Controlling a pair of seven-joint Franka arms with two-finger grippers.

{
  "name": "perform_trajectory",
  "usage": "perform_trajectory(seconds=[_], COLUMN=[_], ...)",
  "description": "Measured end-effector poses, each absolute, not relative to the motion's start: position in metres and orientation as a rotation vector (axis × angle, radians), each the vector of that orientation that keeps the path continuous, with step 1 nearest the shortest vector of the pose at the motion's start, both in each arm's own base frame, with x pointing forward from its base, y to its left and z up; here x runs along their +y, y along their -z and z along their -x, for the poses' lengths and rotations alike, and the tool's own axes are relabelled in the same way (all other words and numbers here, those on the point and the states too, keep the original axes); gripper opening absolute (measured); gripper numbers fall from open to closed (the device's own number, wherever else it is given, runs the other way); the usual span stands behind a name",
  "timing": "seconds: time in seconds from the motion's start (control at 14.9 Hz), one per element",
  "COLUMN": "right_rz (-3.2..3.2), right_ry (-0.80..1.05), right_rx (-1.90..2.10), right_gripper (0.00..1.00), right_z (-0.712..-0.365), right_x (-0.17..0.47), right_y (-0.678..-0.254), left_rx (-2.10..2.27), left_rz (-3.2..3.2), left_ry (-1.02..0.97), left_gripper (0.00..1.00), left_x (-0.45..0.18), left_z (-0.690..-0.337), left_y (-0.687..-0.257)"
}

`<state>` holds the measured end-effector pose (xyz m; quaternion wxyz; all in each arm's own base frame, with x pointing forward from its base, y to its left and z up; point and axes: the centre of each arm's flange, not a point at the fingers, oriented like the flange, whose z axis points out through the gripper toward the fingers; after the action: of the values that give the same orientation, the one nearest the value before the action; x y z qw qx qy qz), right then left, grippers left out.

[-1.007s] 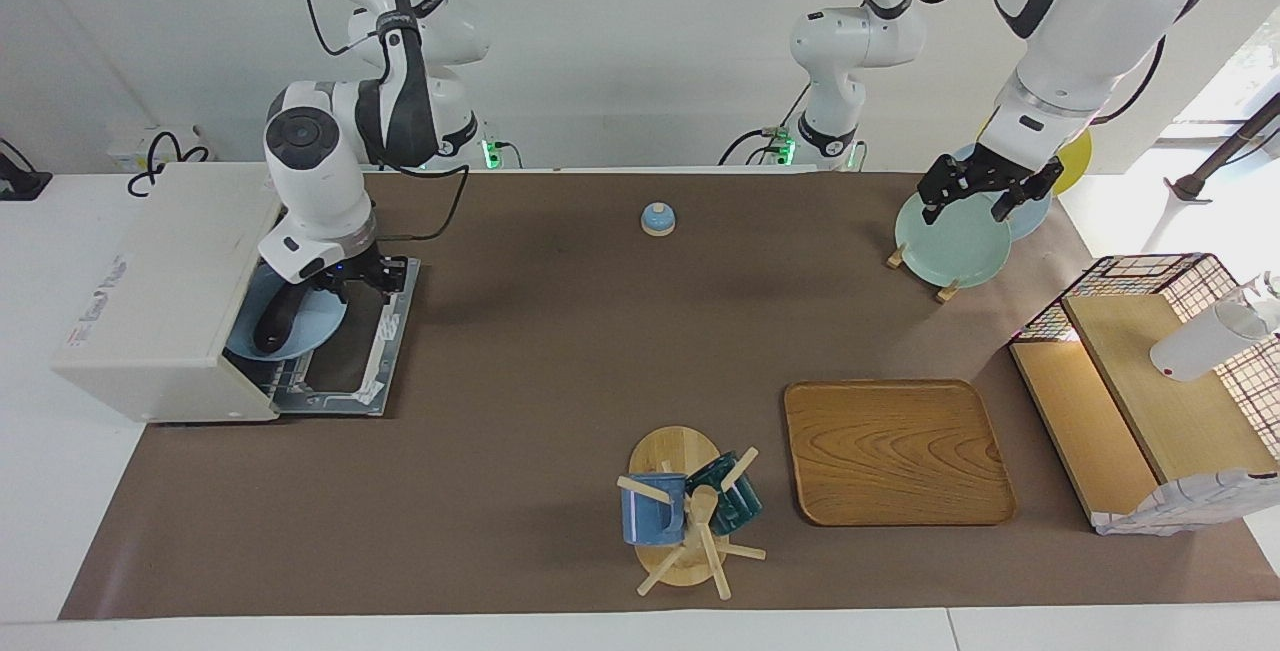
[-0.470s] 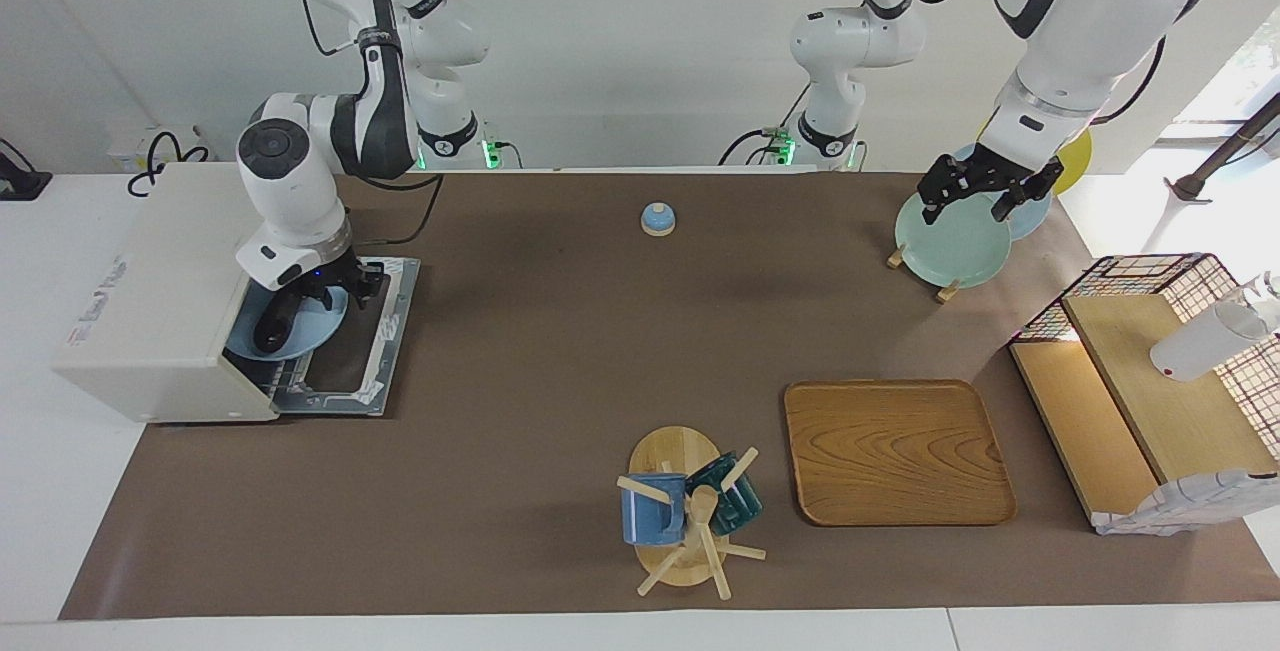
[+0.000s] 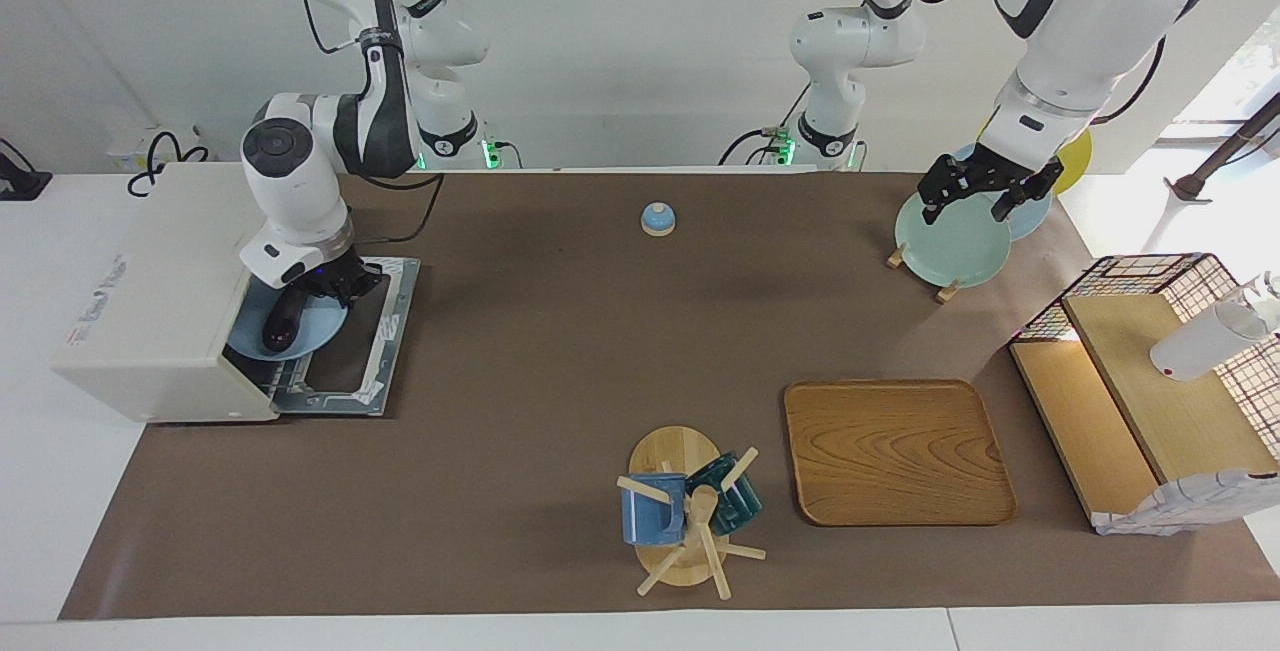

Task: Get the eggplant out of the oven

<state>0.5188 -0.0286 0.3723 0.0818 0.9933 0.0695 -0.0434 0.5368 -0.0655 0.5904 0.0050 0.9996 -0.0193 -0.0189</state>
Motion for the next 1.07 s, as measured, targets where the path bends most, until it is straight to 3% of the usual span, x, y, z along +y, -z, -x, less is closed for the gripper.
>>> perform_trajectory(seconds=[0.2, 0.6, 0.87, 1.07], right_rz=[-2.948, -2.976, -3.058, -3.07], right_ry=[0.151, 0.065, 0.044, 0.028], right_rx=[0.24, 0.205, 0.087, 0.008], right_gripper=[0.02, 0.02, 0.02, 0.02], right_z=[-0.523, -0.505, -0.489, -0.474], right_x=[0.03, 0.239, 0.345, 0.428], right_y=[-0.387, -0.441, -0.434, -0.401], left_rx=[-0.061, -0.06, -0.056, -0.056], left_rz=[-3.13, -3.13, -3.13, -3.13], left_ry=[0.059, 0.059, 0.058, 0.056], left_gripper=[1.0, 1.0, 1.0, 1.0], left_x=[-0.065, -0.065, -0.064, -0.064], left_z=[-0.537, -0.537, -0.537, -0.537], left_y=[-0.59, -0.59, -0.591, -0.591])
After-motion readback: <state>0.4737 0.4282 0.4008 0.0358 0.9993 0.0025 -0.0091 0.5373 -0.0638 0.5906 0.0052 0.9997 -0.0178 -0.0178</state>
